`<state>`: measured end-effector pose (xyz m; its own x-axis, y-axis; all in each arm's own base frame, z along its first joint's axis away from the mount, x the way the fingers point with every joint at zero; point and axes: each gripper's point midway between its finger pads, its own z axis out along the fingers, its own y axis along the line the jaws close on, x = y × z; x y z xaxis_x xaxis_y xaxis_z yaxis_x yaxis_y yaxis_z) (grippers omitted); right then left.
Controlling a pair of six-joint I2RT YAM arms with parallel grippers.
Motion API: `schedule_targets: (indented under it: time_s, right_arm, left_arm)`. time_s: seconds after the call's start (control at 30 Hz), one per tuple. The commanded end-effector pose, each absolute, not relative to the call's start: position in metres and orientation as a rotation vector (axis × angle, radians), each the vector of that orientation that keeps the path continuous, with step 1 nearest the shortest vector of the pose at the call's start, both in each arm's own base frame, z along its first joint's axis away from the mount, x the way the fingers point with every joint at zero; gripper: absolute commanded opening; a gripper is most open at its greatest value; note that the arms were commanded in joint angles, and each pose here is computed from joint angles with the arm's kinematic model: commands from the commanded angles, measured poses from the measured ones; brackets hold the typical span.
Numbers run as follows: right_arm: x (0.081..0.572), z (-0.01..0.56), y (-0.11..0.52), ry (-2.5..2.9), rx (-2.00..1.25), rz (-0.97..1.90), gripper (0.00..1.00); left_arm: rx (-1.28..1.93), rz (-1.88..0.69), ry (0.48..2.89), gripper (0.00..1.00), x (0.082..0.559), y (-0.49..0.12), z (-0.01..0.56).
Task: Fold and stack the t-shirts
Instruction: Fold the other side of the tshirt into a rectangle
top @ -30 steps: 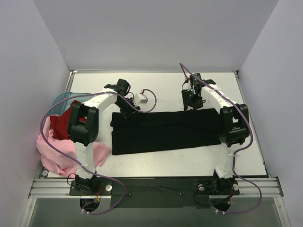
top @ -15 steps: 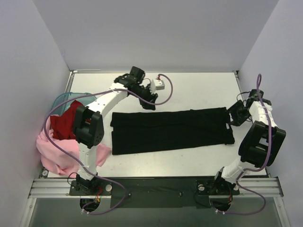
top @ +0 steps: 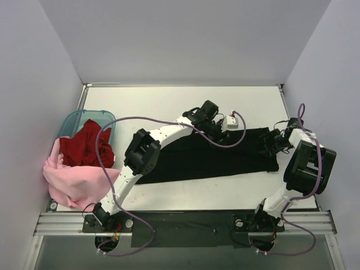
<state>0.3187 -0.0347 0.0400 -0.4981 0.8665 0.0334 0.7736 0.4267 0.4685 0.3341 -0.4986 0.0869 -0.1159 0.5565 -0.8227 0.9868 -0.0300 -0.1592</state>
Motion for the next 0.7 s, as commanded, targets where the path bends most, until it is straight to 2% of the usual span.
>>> schedule_targets:
  time_s: [0.0, 0.13, 0.2, 0.37, 0.43, 0.67]
  right_arm:
    - [0.325, 0.031, -0.031, 2.394, 1.526, 0.731, 0.45]
    - [0.339, 0.028, -0.030, 2.339, 1.509, 0.783, 0.39]
    - [0.340, 0.028, -0.038, 2.335, 1.496, 0.725, 0.32]
    - [0.351, 0.039, -0.057, 2.318, 1.374, 0.600, 0.06]
    - [0.357, 0.044, -0.056, 2.336, 1.297, 0.601, 0.01]
    - [0.375, 0.068, -0.055, 2.312, 1.043, 0.603, 0.00]
  left_arm:
    - [1.621, -0.985, 1.521, 0.67, 0.339, -0.535, 0.109]
    - [1.593, -0.937, 1.582, 0.69, 0.343, -0.536, 0.090]
    - [1.608, -0.889, 1.616, 0.69, 0.345, -0.528, 0.075]
    - [1.660, -0.864, 1.657, 0.67, 0.338, -0.515, 0.054]
    - [1.673, -0.875, 1.665, 0.65, 0.334, -0.513, 0.052]
    - [1.678, -0.878, 1.664, 0.65, 0.334, -0.512, 0.051]
